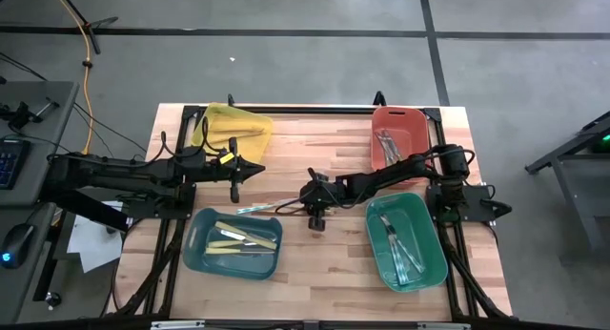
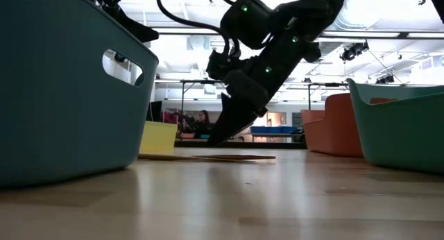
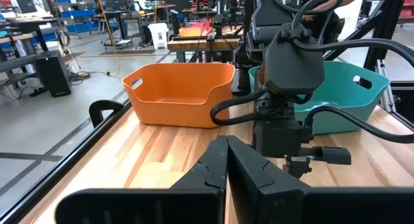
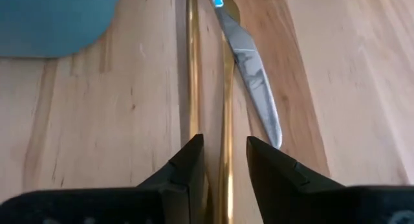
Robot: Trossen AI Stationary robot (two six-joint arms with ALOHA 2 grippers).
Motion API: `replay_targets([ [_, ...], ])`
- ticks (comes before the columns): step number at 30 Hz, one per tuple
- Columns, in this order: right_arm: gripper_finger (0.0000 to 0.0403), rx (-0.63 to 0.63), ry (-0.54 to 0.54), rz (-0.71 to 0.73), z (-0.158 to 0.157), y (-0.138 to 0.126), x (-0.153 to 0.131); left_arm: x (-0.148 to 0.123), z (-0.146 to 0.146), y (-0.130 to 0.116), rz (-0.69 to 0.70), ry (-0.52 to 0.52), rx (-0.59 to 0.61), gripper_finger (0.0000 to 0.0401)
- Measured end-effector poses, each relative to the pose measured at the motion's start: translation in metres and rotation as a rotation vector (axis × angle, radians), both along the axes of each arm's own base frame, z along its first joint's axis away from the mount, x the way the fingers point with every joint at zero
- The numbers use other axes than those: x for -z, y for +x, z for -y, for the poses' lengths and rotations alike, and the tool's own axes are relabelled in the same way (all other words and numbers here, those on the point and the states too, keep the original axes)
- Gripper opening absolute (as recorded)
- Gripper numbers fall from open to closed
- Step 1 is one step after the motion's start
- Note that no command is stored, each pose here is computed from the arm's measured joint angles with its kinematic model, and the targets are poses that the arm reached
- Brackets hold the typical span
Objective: Sort silverware by color (type)
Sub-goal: Put the gold knife into the yellow bin
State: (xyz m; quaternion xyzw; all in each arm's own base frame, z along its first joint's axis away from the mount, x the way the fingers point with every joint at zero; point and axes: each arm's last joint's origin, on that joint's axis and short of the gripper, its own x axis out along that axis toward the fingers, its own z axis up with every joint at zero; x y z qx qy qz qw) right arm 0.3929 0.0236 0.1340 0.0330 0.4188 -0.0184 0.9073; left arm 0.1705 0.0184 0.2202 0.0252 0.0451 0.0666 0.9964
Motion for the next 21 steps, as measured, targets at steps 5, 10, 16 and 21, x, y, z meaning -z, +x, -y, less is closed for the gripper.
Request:
replay_targets([
  [5,0.0099,-0.01,0.011,-0.002,-0.0007,-0.0001,0.0001,-0.0001,0.0,0.0,0.0,0.0,0.0,0.0],
  [10,0.0099,-0.01,0.011,-0.006,-0.0007,-0.0004,0.0003,0.0,0.0,0.0,0.0,0.0,0.0,0.0],
  [16,0.0099,0.009,-0.013,-0.02,0.0002,-0.0015,0.0014,-0.0002,0.0,0.0,0.001,0.0,0.0,0.0],
  [21,0.0099,0.009,-0.014,-0.022,0.0003,-0.0017,0.0016,0.0,0.0,0.0,0.0,-0.001,0.0,0.0],
])
